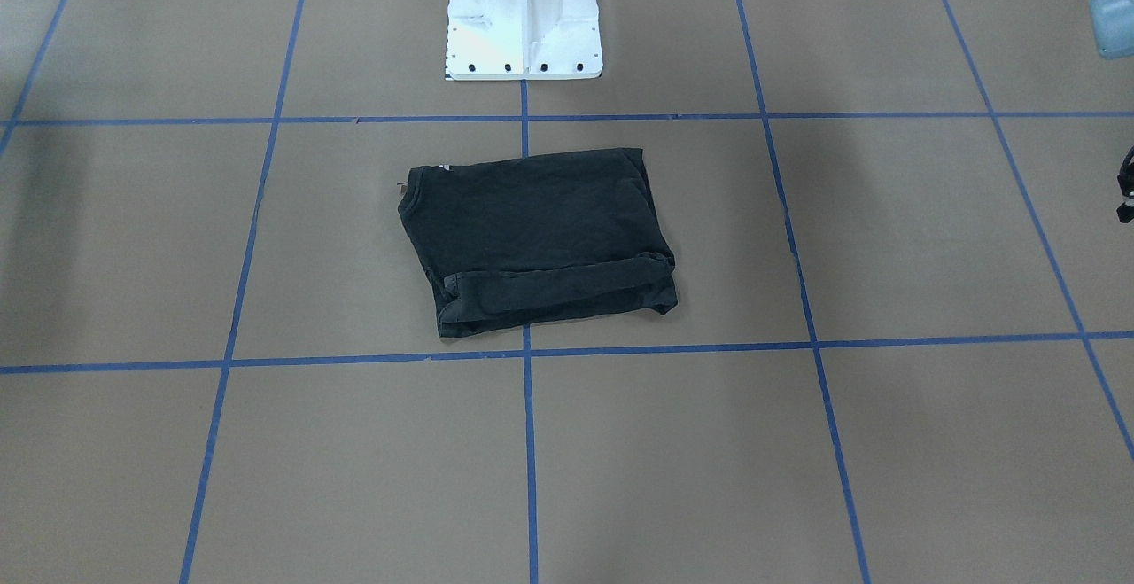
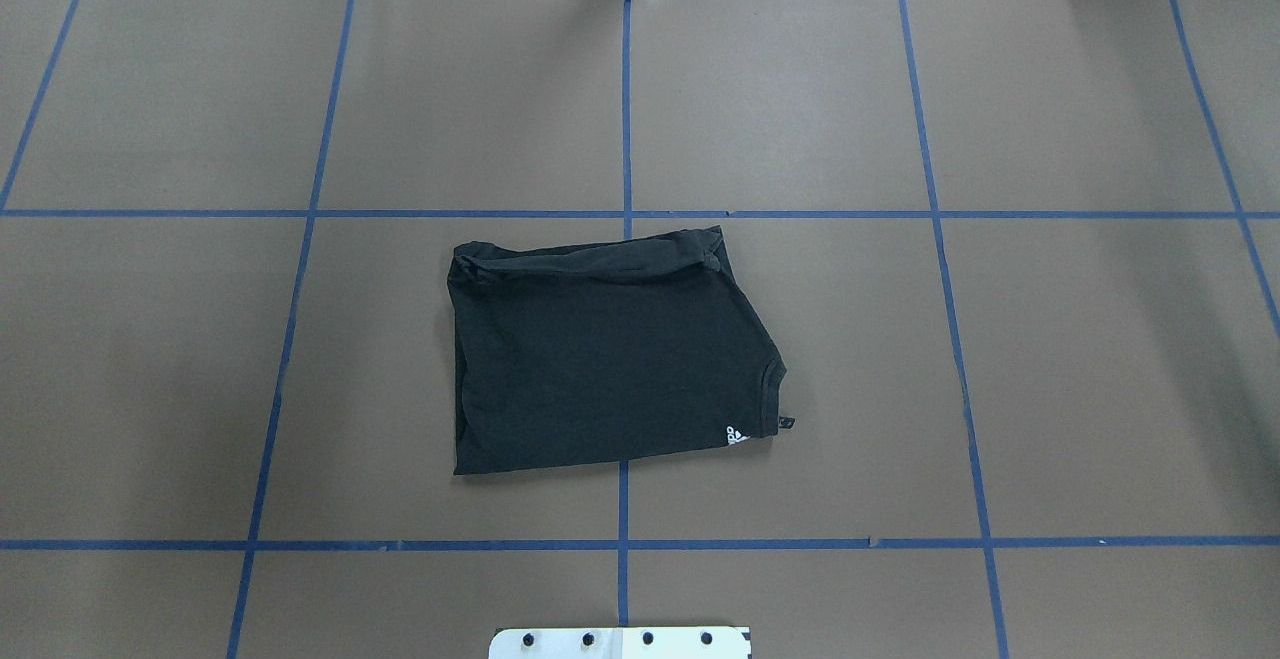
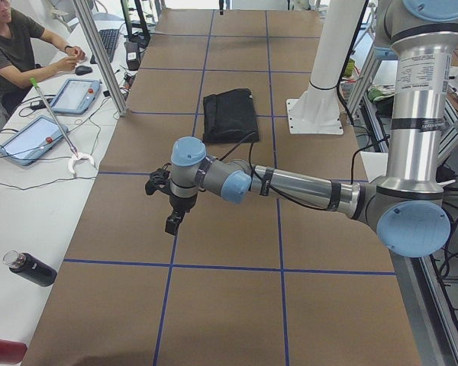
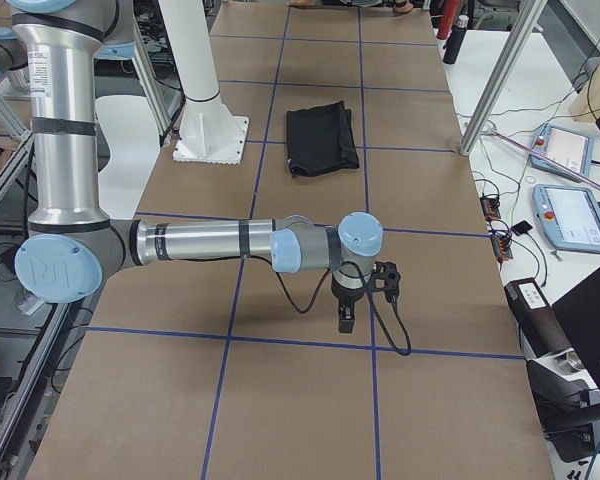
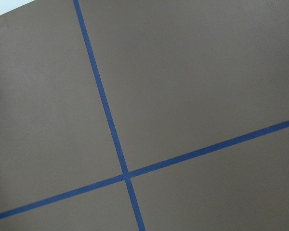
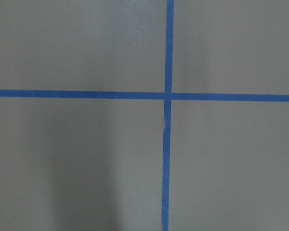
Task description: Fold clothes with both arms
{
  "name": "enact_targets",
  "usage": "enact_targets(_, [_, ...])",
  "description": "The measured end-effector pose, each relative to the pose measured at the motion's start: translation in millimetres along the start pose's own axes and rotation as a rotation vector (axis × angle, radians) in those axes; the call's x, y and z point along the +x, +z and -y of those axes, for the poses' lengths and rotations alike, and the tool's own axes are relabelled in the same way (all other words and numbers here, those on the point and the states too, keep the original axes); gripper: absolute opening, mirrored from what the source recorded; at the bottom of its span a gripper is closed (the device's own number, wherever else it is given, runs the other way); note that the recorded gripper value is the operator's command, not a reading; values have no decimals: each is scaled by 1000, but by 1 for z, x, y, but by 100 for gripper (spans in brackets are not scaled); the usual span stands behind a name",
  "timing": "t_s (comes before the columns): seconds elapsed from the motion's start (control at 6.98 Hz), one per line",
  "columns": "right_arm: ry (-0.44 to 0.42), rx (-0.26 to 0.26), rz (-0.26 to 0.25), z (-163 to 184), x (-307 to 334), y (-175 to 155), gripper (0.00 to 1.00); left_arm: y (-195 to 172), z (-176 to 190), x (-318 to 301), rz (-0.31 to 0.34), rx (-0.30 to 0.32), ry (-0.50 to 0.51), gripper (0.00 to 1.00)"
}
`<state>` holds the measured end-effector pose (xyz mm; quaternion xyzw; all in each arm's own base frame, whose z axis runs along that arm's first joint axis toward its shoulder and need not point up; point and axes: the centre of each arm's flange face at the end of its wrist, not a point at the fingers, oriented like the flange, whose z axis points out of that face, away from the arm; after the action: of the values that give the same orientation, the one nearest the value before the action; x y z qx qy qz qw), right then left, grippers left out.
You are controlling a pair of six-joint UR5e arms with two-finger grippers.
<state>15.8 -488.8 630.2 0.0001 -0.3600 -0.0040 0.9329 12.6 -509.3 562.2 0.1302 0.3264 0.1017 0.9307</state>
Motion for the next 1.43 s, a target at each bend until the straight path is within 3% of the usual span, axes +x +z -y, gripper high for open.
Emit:
enact_targets(0.29, [21,0,48,-20,22,0,100,5,-35,-24,-56,-41,-40,100])
enact_targets(0.57, [48,3,71,-32,35,-2,100,8,-66,-56,-57,-57,-17,100])
enact_targets(1.15, [28,87,85,-63,17,-50,100,11,-76,-74,-44,-66,-33,100])
enact_targets(1.43, [32,86,89,-71,16,-51,100,12,-78,-76,-45,-68,-37,100])
